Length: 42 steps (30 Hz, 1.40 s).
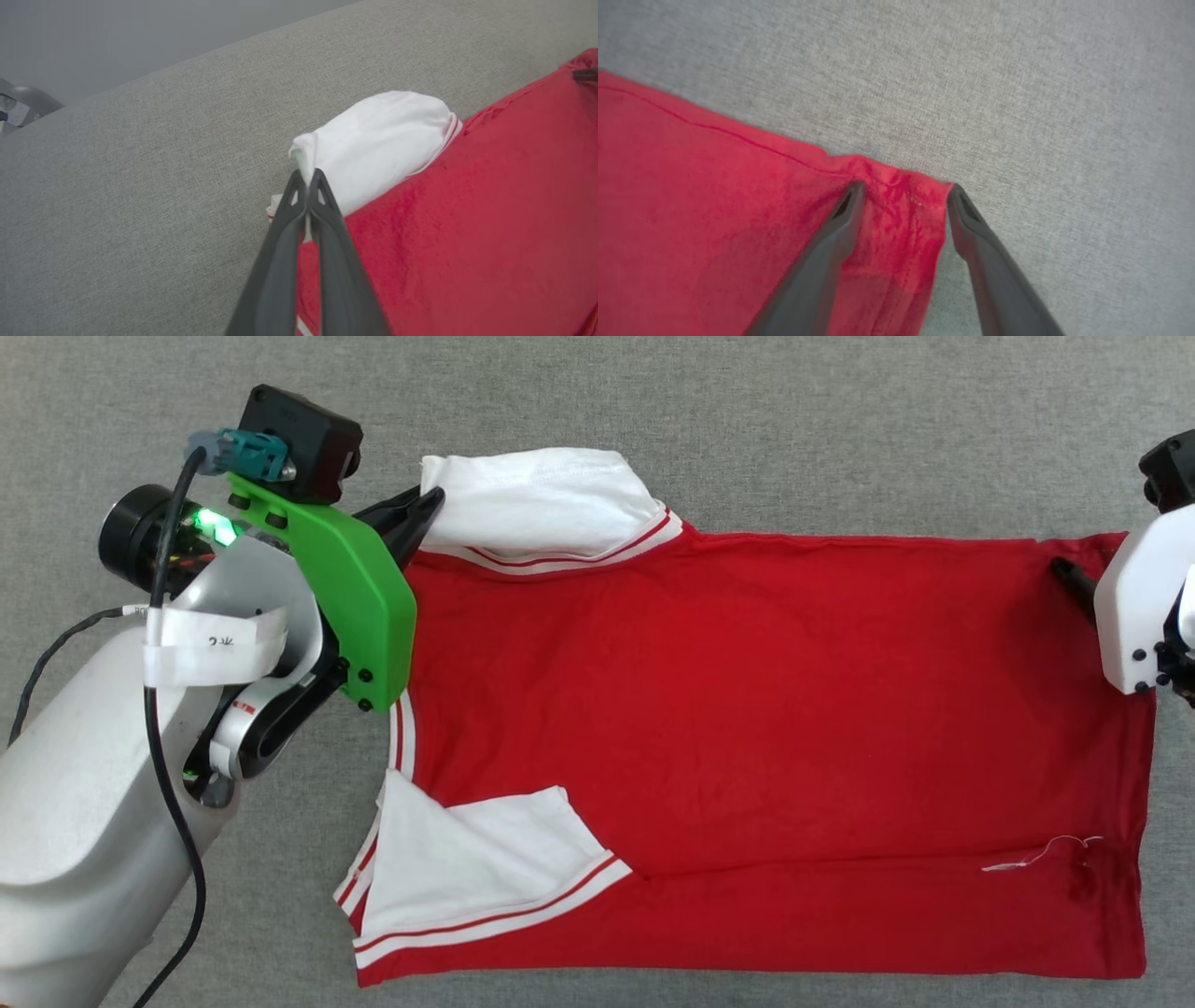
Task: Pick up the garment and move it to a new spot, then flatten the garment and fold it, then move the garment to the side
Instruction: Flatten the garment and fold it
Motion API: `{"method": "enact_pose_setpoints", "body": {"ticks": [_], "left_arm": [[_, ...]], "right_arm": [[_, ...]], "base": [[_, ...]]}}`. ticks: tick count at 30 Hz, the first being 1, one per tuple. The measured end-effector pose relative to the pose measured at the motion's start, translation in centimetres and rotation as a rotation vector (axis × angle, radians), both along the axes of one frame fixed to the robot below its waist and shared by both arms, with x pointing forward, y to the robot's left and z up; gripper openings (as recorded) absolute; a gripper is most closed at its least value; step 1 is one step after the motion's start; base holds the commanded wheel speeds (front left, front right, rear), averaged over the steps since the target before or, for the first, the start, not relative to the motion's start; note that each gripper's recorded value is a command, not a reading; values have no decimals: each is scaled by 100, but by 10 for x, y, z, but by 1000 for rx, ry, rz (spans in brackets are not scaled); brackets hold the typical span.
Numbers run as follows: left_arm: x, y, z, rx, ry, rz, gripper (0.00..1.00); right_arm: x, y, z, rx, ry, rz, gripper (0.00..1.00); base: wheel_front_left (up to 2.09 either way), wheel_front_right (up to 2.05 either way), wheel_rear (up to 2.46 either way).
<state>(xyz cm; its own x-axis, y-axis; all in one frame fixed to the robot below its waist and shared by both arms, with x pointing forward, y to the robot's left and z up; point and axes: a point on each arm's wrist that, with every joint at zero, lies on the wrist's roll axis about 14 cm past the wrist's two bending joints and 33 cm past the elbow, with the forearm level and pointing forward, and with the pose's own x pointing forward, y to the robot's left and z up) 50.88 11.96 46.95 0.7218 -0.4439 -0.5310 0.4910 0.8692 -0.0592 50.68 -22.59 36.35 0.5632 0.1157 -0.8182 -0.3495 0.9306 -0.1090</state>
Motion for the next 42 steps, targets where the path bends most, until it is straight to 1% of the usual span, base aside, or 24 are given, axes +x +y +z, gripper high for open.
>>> {"method": "enact_pose_setpoints", "body": {"ticks": [1, 8, 12, 15, 16, 23, 28, 32, 37, 42], "left_arm": [[-2, 2, 0, -3, 0, 12, 0], [-6, 15, 1, -12, -15, 72, 0], [-13, 18, 4, -22, -23, 96, 0], [-19, 20, 7, -31, -26, 107, 0], [-26, 21, 8, -40, -22, 115, 0], [-53, 24, 9, -60, -7, 136, 0], [-78, 26, 1, -69, 25, 157, 0], [-103, 26, -14, -78, 82, 166, 0], [-127, 29, -33, -69, 150, 182, 0], [-150, 30, -50, -53, 214, 176, 0]], "right_arm": [[5, 3, 5, 37, -56, -13, 0], [14, 5, 23, 119, -190, -63, 0], [14, 6, 40, 175, -266, -85, 0], [11, 8, 51, 226, -311, -106, 0], [6, 9, 58, 259, -336, -116, 0], [-15, 9, 79, 356, -417, -149, 0], [-39, 10, 83, 421, -424, -168, 0], [-63, 13, 72, 468, -373, -186, 0], [-92, 14, 55, 467, -273, -177, 0], [-118, 15, 44, 433, -182, -131, 0]], "base": [[0, 0, 0], [0, 0, 0], [0, 0, 0], [0, 0, 0], [0, 0, 0], [0, 0, 0], [0, 0, 0], [0, 0, 0], [0, 0, 0], [0, 0, 0]]}}
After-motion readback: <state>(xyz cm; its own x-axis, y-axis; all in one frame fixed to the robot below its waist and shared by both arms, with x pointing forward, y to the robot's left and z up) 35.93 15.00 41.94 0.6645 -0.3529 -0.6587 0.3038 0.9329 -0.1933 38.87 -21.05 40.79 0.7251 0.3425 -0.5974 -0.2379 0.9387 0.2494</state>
